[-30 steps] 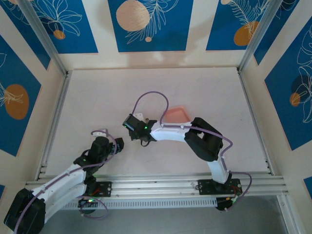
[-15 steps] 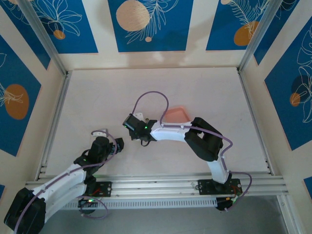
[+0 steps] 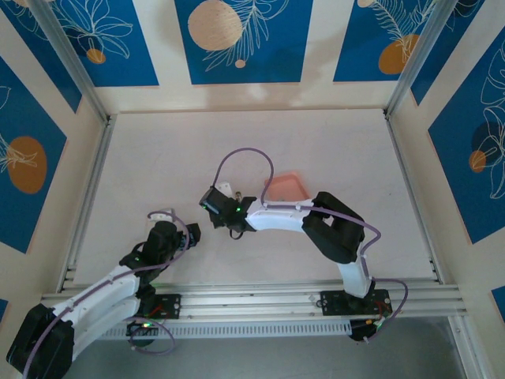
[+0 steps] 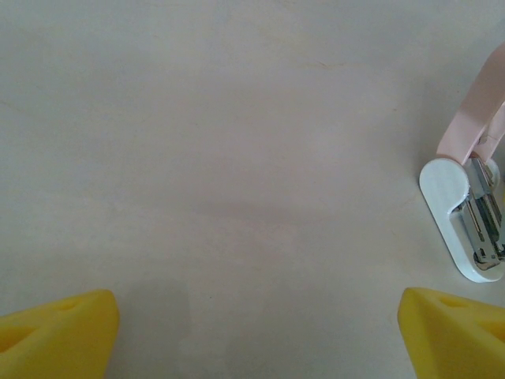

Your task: Load the staples into the stapler

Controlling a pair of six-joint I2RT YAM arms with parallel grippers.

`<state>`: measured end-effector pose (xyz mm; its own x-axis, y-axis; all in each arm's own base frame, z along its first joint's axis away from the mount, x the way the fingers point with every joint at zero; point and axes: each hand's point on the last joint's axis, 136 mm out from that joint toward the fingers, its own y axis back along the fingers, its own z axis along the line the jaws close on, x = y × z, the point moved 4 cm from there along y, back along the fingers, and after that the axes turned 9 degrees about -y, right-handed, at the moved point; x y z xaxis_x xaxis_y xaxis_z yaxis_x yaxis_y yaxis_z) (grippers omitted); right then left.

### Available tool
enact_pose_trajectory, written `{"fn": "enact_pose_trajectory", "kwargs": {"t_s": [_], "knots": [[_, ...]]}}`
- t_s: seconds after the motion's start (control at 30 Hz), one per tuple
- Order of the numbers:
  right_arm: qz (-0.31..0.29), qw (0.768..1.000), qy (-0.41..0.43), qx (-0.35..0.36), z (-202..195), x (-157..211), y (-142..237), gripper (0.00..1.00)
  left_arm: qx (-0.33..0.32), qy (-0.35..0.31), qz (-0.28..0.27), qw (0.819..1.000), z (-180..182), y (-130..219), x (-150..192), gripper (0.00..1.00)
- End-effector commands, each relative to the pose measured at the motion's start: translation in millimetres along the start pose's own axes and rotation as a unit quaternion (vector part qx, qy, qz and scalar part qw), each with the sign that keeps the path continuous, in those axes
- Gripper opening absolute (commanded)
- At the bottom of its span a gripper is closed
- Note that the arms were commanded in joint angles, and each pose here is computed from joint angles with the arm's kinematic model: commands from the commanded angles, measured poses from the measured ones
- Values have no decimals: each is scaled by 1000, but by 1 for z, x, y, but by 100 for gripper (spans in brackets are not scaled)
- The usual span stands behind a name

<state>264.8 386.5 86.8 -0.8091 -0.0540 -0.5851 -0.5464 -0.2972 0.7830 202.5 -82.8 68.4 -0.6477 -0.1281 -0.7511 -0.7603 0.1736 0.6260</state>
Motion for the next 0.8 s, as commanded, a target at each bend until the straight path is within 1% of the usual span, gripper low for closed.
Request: {"fn": "enact_pose_trajectory", "kwargs": {"t_s": [0.0, 0.4, 0.77], "knots": [[-26, 1000, 4, -10, 4, -10, 9, 14, 7, 0, -5, 1000, -5, 0, -10, 91], [-12, 1000, 12, -4, 0, -4, -3, 15, 11, -5, 0, 1000, -9, -3, -13, 91], [-8, 1000, 10, 1, -3, -2, -6, 15, 12, -6, 3, 1000, -10, -4, -12, 91]]}}
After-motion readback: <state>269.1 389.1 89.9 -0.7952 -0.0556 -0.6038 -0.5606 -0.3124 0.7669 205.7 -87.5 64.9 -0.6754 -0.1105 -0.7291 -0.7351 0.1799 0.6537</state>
